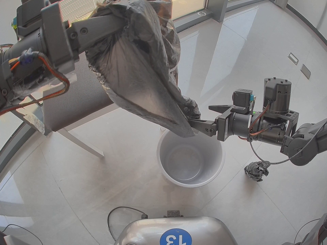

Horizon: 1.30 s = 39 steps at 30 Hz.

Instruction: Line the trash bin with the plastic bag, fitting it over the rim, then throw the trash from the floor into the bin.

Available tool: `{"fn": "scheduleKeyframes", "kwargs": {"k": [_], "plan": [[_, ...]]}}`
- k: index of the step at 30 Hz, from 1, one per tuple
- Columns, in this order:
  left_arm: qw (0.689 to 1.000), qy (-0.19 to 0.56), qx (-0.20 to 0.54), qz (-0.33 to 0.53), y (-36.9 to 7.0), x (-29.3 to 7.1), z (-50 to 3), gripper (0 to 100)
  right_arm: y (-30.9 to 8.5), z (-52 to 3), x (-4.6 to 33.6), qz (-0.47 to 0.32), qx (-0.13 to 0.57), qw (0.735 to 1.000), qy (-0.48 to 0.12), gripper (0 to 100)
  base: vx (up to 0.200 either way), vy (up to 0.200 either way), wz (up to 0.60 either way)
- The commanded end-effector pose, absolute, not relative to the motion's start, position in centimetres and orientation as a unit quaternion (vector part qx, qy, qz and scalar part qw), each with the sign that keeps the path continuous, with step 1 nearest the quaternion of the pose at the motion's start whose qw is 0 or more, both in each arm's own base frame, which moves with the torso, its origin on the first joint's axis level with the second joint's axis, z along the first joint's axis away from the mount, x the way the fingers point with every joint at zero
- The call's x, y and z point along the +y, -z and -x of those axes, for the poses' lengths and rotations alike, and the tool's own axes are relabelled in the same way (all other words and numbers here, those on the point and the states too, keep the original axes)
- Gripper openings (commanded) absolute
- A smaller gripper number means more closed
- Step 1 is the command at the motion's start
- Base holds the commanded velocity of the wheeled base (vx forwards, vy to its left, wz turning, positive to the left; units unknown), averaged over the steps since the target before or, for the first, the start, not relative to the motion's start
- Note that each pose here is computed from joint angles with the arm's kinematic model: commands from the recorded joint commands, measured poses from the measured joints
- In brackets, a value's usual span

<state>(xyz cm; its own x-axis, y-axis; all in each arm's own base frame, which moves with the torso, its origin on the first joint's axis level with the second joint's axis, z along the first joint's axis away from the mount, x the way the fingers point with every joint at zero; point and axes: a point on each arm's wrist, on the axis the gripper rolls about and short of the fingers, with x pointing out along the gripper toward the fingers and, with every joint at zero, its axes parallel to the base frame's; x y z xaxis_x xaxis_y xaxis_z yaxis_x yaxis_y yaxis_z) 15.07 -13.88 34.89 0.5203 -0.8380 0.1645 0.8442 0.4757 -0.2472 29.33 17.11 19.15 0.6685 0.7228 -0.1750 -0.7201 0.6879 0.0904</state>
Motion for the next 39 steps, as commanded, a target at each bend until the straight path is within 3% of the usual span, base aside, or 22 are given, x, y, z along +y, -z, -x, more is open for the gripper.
{"fn": "scheduleKeyframes", "kwargs": {"k": [1,16,17,29,39], "plan": [[0.859,0.489,-0.013,0.15,-35.0,-13.8,-15.1,0,-18.0,-29.7,17.8,-0.004,0.115,0.909,-0.4,100,0.0,0.0,0.0],[0.852,0.496,-0.021,0.165,-36.0,-13.9,-14.9,0,-16.5,-35.3,20.6,-0.032,0.09,0.91,-0.404,100,0.0,0.0,0.0],[0.853,0.495,-0.02,0.165,-35.9,-13.9,-14.9,0,-16.2,-35.5,21.3,-0.035,0.089,0.907,-0.41,0,0.0,0.0,0.0],[0.854,0.493,-0.007,0.169,-35.4,-14.1,-15.1,0,-14.9,-34.8,21.6,-0.029,0.109,0.903,-0.414,0,0.0,0.0,0.0],[0.866,0.471,0.075,0.146,-32.1,-14.5,-15.8,0,-16.8,-28.3,15.3,0.01,0.115,0.914,-0.389,0,0.0,0.0,0.0]]}}
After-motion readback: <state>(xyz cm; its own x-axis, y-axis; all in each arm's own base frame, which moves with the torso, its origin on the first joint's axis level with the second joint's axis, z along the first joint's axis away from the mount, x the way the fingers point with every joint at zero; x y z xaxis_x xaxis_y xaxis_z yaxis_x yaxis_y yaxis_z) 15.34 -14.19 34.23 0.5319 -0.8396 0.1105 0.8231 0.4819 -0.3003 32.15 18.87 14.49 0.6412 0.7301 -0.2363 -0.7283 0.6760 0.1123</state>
